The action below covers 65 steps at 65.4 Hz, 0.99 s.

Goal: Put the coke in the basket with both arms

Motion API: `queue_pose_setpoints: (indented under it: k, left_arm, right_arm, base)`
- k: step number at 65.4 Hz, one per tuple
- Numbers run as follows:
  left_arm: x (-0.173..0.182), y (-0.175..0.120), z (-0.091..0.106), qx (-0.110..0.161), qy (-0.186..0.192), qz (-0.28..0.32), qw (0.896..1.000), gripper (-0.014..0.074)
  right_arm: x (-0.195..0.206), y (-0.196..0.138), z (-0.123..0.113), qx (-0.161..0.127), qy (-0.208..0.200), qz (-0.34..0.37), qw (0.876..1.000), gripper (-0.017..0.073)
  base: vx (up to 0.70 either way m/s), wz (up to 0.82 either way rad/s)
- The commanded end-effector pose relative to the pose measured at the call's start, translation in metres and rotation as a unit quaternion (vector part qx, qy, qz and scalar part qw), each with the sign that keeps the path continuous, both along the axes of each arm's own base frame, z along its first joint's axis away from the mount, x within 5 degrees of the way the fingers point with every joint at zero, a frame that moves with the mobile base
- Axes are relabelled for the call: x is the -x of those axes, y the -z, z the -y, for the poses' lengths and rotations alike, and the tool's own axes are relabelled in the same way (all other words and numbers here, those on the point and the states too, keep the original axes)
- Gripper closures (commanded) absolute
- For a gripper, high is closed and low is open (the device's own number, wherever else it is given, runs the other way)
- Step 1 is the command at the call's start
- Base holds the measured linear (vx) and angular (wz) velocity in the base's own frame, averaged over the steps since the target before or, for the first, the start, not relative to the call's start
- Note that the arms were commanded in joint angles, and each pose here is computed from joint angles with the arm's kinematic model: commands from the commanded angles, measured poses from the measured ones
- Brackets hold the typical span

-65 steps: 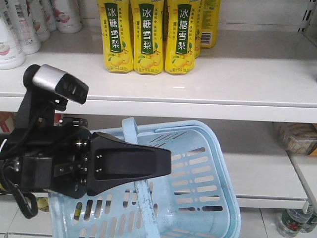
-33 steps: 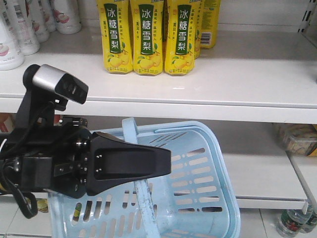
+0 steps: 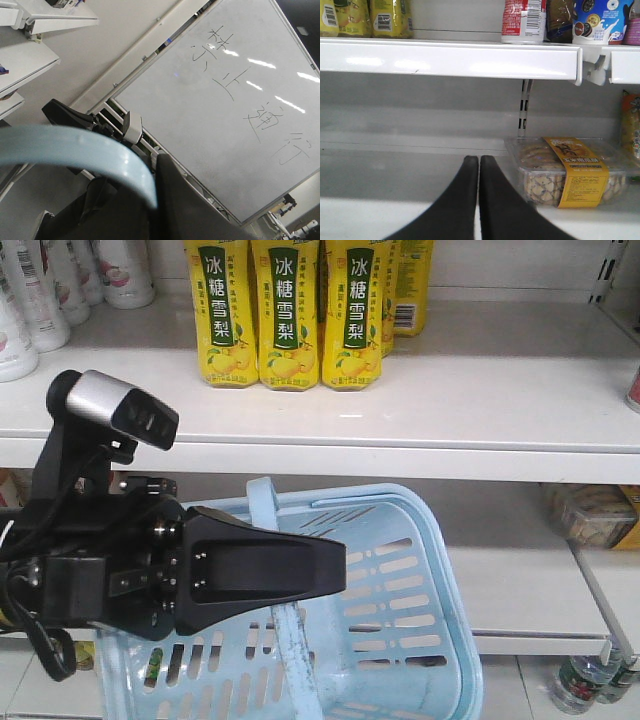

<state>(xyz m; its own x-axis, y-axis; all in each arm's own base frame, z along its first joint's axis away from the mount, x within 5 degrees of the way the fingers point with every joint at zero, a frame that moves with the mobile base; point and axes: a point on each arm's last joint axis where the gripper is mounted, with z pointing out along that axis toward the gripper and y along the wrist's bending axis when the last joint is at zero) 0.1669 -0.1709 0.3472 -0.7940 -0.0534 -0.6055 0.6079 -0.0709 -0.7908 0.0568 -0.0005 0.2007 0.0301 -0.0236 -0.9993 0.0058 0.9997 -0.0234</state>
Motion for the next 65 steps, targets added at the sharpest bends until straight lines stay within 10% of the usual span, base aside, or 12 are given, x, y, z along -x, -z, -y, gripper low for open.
queue_pose_setpoints:
  k: [1, 65]
  left_arm:
    - [0.0179, -0.0257, -0.0047, 0.086, 0.077, 0.018, 0.993, 0.06]
    - [0.0179, -0.0257, -0.0047, 0.086, 0.077, 0.018, 0.993, 0.06]
  right_arm:
    - [0.0014, -0.0036, -0.0004, 0.008, -0.001, 0.038, 0.999, 0.0564]
    - [0.0014, -0.0038, -0.0004, 0.006, -0.001, 0.039, 0.999, 0.0564]
  base:
    - [-0.01, -0.05]
    - [0.0, -0.01]
